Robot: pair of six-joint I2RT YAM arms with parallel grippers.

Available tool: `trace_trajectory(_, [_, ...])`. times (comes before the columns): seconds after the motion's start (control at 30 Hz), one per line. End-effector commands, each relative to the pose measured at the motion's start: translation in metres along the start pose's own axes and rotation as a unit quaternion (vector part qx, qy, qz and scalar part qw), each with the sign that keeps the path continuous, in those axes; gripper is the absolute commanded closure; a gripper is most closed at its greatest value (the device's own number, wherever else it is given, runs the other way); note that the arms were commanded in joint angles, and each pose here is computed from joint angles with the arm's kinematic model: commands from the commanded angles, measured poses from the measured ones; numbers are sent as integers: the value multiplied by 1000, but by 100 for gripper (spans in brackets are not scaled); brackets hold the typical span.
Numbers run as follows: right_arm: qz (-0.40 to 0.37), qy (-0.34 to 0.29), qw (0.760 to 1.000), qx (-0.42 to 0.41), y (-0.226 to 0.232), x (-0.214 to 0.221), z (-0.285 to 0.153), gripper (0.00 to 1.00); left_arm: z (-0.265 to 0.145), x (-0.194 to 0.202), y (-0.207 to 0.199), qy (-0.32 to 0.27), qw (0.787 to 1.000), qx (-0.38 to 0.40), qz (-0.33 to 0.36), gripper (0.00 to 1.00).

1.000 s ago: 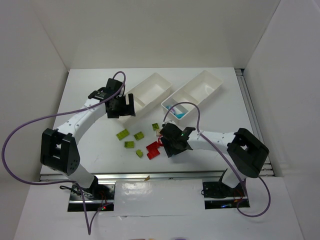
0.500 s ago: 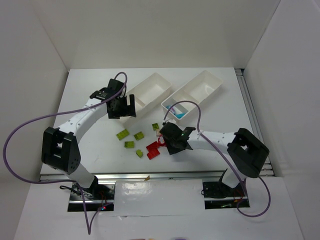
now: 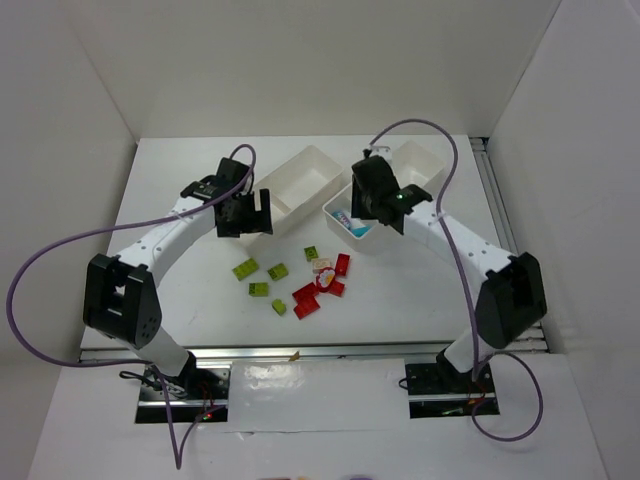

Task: Sort the legos into containers by color

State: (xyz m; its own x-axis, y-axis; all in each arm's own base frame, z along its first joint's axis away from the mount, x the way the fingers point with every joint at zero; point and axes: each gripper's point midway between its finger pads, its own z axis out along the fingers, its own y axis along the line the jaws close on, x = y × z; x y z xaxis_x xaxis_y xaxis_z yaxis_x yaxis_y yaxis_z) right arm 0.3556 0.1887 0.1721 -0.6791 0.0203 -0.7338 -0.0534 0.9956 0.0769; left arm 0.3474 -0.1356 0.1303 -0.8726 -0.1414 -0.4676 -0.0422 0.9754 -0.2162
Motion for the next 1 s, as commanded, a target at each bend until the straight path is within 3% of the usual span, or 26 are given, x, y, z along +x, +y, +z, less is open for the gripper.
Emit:
trace_trajectory(0.0, [16,-24,1000,12,-2,-40,35,71,-8,-6,2,-14,1000,-9,9,4])
trace_trajectory(0.27, [5,-19,1000,17,8,-65,87,71,-13,6,18,-12,999,-43,5,4])
trace_trajectory(0.53, [11,15,1000,4,9,-41,101,67,-26,1,29,-36,997,-72,-7,4])
trace_trajectory(0.8, [5,14,1000,-3,12,-34,86,42,-30,-3,32,-44,995,-86,-18,4])
trace_trajectory(0.87, [1,15,1000,-1,12,-32,81,29,-30,-3,32,-44,995,-86,-23,4])
trace_trajectory(0.97, [-3,11,1000,5,11,-34,68,28,-32,-6,31,-48,995,-84,-23,4])
